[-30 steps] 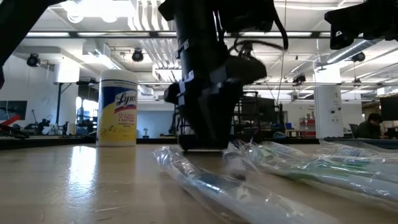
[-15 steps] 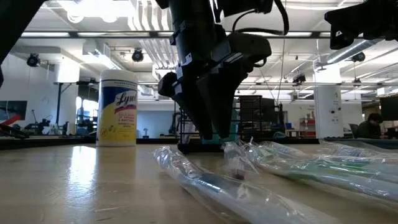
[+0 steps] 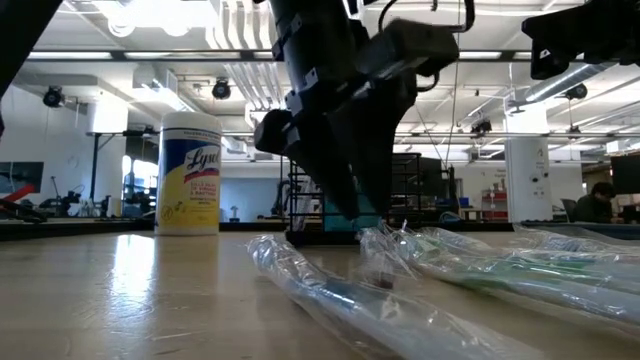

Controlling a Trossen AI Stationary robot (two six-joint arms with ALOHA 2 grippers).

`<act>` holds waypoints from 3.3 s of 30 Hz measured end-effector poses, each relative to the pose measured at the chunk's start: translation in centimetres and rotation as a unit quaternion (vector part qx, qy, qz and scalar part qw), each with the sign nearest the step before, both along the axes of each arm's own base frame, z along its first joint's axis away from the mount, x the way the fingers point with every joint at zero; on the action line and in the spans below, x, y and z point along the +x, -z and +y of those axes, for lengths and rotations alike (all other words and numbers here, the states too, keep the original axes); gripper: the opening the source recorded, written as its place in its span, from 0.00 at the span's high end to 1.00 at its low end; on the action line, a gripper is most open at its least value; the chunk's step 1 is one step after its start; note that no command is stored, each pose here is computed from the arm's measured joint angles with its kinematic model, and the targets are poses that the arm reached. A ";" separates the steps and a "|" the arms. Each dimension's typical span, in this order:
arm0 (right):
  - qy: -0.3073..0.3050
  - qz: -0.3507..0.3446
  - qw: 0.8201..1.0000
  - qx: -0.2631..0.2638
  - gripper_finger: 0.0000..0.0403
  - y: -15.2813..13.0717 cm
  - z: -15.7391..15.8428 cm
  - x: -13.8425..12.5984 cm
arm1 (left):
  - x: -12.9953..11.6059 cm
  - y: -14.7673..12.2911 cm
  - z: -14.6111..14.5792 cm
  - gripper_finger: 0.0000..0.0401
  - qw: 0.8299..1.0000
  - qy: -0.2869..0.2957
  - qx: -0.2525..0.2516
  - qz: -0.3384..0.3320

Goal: Pick & Place toothbrushing station
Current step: Put the purple toothbrush into the wire organizer

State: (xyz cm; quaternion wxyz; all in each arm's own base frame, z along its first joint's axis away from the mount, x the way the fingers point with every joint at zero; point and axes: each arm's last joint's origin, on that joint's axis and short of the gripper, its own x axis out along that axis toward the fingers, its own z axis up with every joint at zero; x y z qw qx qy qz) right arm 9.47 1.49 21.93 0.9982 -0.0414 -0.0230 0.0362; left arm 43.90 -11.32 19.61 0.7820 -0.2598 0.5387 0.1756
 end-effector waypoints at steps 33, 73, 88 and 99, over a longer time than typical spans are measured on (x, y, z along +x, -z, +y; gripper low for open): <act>0.000 0.000 1.000 0.000 0.97 0.0 0.0 0.0 | 1.1 3.3 -0.6 0.58 0.998 -0.048 -0.020 -0.043; 0.000 0.000 1.000 0.000 0.97 0.0 0.0 0.0 | -7.3 -10.3 -1.1 1.00 0.970 0.048 0.157 -0.178; 0.009 -0.001 1.000 0.000 0.97 0.0 -0.1 0.0 | -7.6 -0.6 1.2 1.00 0.985 0.068 0.035 -0.154; 0.009 -0.001 1.000 -0.005 0.97 0.0 -0.1 0.0 | -8.5 0.4 1.5 0.98 0.986 0.118 0.054 -0.106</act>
